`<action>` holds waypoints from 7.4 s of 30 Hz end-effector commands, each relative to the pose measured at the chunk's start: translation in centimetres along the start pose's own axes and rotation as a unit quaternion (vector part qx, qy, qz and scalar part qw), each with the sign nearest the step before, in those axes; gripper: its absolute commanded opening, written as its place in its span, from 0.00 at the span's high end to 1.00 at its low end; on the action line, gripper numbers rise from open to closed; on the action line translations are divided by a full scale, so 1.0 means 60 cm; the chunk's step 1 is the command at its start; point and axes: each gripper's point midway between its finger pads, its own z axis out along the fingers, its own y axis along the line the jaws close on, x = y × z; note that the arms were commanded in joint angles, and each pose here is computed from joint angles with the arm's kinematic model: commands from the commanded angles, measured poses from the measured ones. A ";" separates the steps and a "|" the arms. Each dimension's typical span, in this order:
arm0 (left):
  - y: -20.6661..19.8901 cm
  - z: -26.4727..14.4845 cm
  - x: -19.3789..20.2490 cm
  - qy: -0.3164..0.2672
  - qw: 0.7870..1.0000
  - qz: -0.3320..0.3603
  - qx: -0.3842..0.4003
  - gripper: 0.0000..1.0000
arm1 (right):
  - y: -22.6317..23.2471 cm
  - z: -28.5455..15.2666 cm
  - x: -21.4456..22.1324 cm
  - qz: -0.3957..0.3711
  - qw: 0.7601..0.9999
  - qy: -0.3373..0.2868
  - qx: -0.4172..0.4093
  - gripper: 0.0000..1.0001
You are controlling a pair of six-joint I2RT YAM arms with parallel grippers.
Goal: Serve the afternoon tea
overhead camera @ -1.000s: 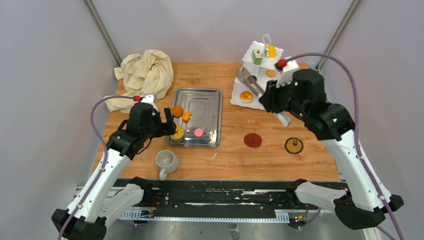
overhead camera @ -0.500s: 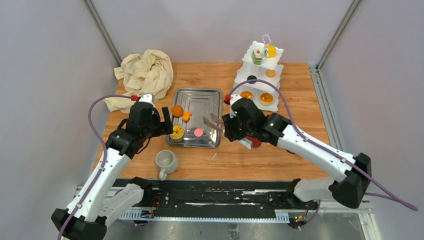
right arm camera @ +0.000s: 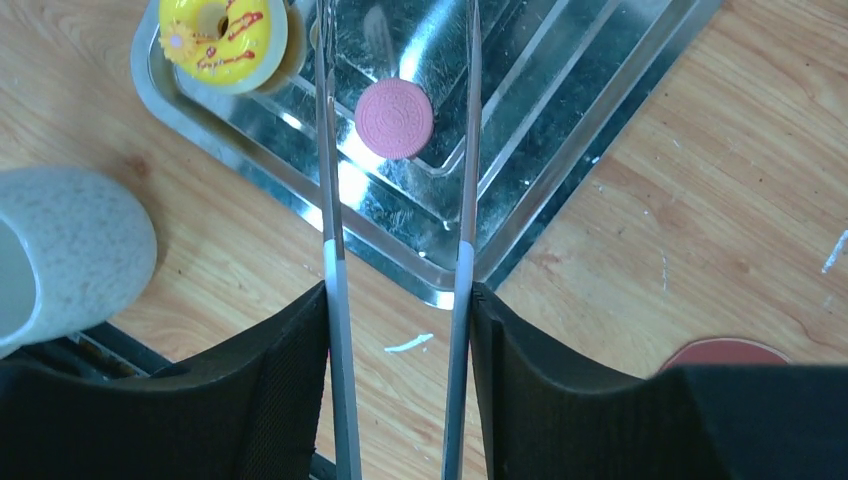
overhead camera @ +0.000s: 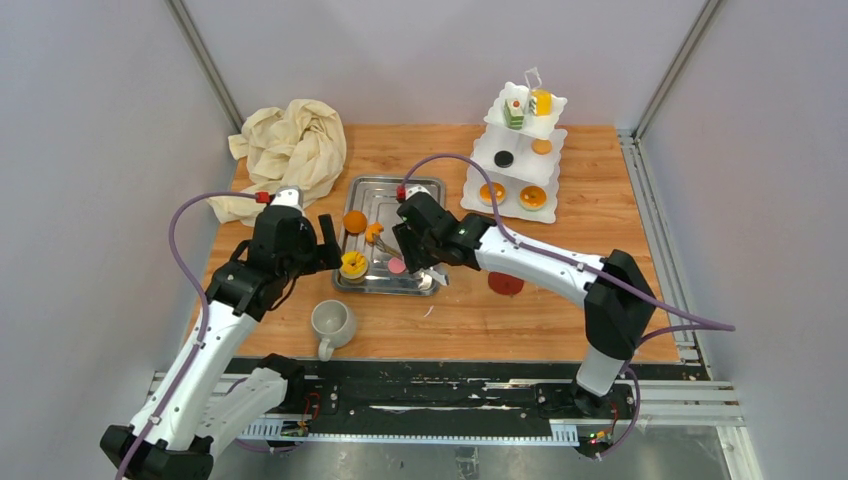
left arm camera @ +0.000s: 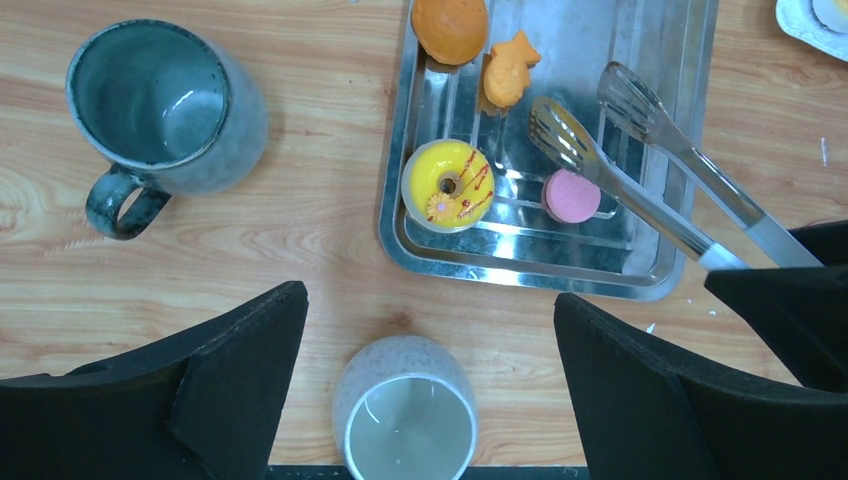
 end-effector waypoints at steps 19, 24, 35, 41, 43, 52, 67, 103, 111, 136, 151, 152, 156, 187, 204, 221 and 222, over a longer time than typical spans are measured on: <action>0.021 -0.017 -0.007 -0.017 1.000 0.012 -0.017 0.02 | 0.051 0.085 -0.043 0.014 0.996 -0.032 0.079 0.59; 0.021 -0.015 -0.003 -0.014 1.000 0.012 -0.015 0.02 | 0.041 0.070 -0.044 0.008 0.995 -0.037 0.096 0.67; 0.014 -0.012 0.001 -0.011 1.000 0.007 -0.005 0.02 | -0.016 0.006 -0.031 -0.006 0.989 -0.058 0.138 0.80; 0.011 -0.010 0.002 -0.009 1.000 0.005 0.000 0.02 | -0.055 -0.042 -0.018 0.008 0.988 -0.068 0.138 0.80; 0.008 -0.008 0.003 -0.007 1.000 0.003 0.004 0.02 | -0.067 -0.053 -0.007 0.014 0.988 -0.074 0.133 0.80; -0.001 -0.005 0.006 -0.003 1.000 -0.003 0.016 0.02 | -0.051 -0.045 0.003 0.007 0.995 -0.069 0.073 0.76; 0.007 -0.012 0.003 -0.007 1.000 0.002 0.006 0.02 | -0.028 0.032 0.005 -0.012 0.997 -0.026 0.075 0.61; 0.006 -0.004 0.004 0.000 1.000 0.015 0.006 0.02 | -0.066 0.029 0.002 -0.010 0.994 -0.032 0.105 0.99; -0.005 0.005 0.003 0.004 1.000 0.012 0.016 0.02 | -0.165 -0.044 0.008 0.070 0.983 -0.070 0.152 1.00; -0.015 0.015 -0.001 0.010 1.000 0.006 0.023 0.02 | -0.327 -0.224 0.076 0.168 0.955 -0.130 0.208 0.99; -0.020 0.012 0.001 0.011 0.999 -0.001 0.033 0.02 | -0.470 -0.272 0.087 0.287 0.910 -0.174 0.242 0.99; -0.020 0.012 0.001 0.011 0.999 0.000 0.033 0.02 | -0.482 -0.269 0.081 0.296 0.908 -0.178 0.237 0.99; -0.017 0.011 0.001 0.010 1.000 0.002 0.029 0.02 | -0.506 -0.254 0.043 0.304 0.905 -0.207 0.214 0.99; 0.001 0.012 -0.007 0.006 1.000 0.012 -0.003 0.02 | -0.588 -0.087 -0.040 0.323 0.919 -0.194 0.120 0.64; -0.002 0.008 -0.002 0.005 1.000 0.010 0.006 0.02 | -0.590 -0.159 0.001 0.324 0.910 -0.198 0.166 0.66; -0.017 0.008 0.005 0.006 0.999 -0.001 0.034 0.02 | -0.363 -0.272 0.142 0.268 0.948 -0.157 0.072 0.97; -0.018 0.009 0.006 0.007 0.999 -0.002 0.035 0.02 | -0.342 -0.272 0.144 0.254 0.954 -0.151 0.062 0.96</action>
